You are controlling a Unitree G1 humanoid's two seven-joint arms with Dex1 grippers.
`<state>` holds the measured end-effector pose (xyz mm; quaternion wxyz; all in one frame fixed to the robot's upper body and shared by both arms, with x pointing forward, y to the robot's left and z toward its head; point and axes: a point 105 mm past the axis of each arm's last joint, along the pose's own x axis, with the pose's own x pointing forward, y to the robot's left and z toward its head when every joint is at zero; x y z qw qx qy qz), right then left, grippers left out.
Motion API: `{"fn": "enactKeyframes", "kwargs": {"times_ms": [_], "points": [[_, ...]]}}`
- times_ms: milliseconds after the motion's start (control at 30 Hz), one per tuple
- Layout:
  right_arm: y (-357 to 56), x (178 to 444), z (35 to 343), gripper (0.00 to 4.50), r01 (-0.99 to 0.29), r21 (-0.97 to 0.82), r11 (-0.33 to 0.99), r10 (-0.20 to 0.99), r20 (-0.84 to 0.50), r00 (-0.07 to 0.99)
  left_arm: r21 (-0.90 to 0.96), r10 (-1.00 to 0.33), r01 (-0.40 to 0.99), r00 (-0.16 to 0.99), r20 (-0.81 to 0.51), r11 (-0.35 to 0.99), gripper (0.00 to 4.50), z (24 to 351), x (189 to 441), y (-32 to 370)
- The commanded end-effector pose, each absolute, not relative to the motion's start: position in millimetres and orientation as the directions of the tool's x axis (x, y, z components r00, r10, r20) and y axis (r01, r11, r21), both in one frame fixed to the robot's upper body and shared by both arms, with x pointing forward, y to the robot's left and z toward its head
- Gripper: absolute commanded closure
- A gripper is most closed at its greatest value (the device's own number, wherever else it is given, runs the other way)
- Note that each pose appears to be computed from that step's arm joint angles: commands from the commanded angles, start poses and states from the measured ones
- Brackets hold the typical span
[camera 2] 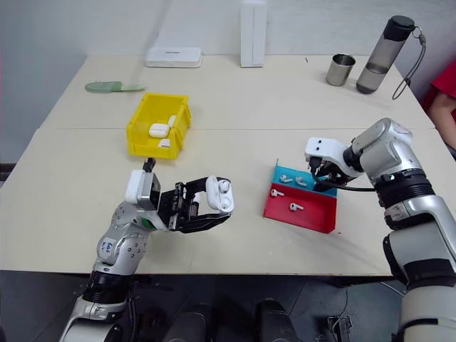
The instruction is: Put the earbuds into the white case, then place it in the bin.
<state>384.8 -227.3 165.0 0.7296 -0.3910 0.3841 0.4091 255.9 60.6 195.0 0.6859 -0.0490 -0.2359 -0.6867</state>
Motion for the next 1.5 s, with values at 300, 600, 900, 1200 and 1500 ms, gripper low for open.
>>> {"fn": "enactKeyframes", "kwargs": {"times_ms": [300,600,900,1200,1500], "points": [[-237,383,171,1.96,-0.883,-0.277,0.379,0.273,-0.878,0.393,0.306,-0.913,0.951,-0.077,0.4,0.053,1.68,203,251,62],[-232,383,167,3.22,-0.885,-0.263,0.383,0.292,-0.875,0.386,0.305,-0.915,0.951,-0.075,0.397,0.054,1.68,202,251,62],[-231,383,167,3.22,-0.885,-0.261,0.385,0.305,-0.869,0.389,0.305,-0.915,0.951,-0.073,0.396,0.056,1.68,201,252,63],[-227,379,166,3.83,-0.887,-0.246,0.39,0.342,-0.856,0.387,0.307,-0.915,0.95,-0.078,0.395,0.051,1.68,201,252,63],[-225,380,198,3.83,-0.854,-0.251,0.455,0.466,-0.75,0.469,0.308,-0.915,0.95,-0.077,0.396,0.053,1.68,200,251,64]]}}
